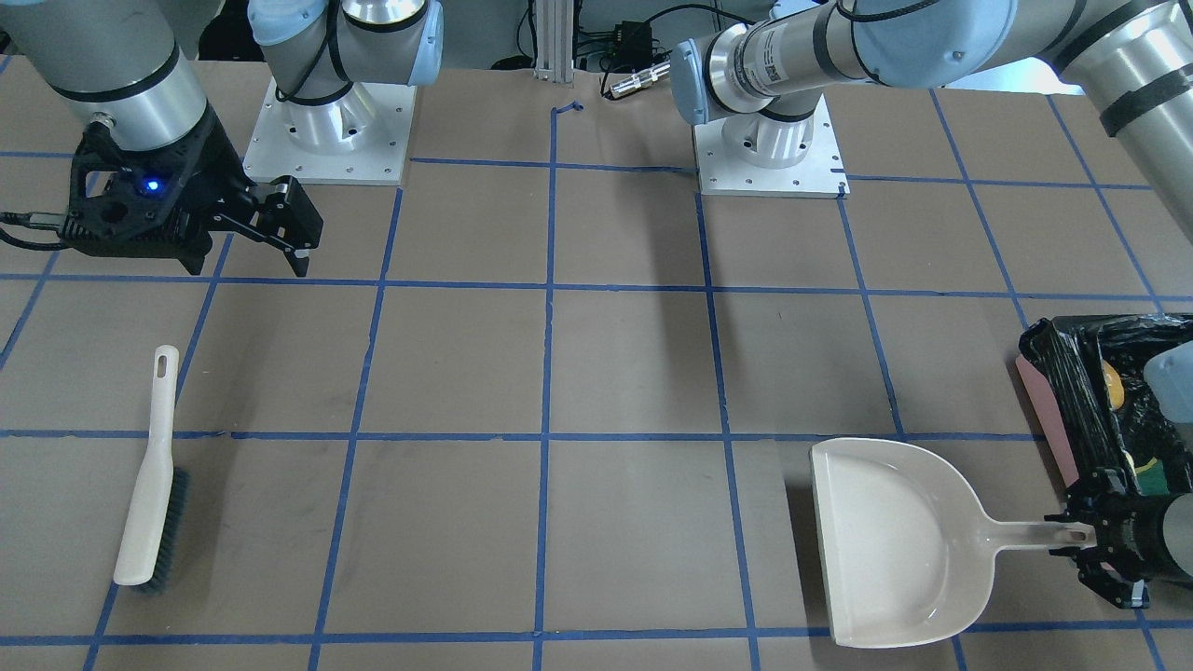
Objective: Sweep and dump trash into bin
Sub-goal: 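Bring the empty dustpan back to the table while the right gripper releases the brush, then lower the dustpan onto the table and open the left gripper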
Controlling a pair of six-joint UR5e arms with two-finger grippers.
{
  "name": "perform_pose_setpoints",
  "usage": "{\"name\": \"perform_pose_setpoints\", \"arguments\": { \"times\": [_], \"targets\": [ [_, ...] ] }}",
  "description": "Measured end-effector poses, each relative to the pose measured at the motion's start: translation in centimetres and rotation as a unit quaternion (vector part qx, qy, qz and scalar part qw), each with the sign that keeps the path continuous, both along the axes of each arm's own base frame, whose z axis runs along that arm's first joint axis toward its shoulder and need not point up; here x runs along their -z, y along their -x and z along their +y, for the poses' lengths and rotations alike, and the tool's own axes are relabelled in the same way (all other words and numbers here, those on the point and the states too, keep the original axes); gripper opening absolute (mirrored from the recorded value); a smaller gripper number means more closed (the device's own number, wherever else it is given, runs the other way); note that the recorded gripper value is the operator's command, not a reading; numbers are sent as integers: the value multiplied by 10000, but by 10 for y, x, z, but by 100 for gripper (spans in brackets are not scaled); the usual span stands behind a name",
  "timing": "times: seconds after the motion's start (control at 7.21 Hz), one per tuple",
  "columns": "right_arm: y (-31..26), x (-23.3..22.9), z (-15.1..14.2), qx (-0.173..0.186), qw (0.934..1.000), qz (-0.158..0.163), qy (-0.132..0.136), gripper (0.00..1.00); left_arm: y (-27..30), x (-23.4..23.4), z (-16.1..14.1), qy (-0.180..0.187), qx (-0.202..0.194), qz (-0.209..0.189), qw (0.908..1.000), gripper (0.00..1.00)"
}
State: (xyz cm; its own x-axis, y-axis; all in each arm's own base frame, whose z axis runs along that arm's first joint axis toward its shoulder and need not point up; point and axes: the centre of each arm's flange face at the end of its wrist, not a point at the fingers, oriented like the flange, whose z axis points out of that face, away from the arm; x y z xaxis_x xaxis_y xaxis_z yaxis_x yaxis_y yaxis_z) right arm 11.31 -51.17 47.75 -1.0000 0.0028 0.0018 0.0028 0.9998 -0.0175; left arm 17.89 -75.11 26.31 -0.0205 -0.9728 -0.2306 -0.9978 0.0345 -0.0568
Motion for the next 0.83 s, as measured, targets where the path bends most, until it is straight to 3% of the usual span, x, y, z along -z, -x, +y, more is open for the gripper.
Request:
{"name": "perform_pose_setpoints", "arguments": {
  "times": [0.28,0.83],
  "targets": [
    [-1,0,0,18,10000,-58,0,100,29,8,-4,98,87,-123,9998,0],
    [-1,4,1,-20,10000,-69,-34,100,65,11,14,306,-208,-376,9986,0]
  ]
}}
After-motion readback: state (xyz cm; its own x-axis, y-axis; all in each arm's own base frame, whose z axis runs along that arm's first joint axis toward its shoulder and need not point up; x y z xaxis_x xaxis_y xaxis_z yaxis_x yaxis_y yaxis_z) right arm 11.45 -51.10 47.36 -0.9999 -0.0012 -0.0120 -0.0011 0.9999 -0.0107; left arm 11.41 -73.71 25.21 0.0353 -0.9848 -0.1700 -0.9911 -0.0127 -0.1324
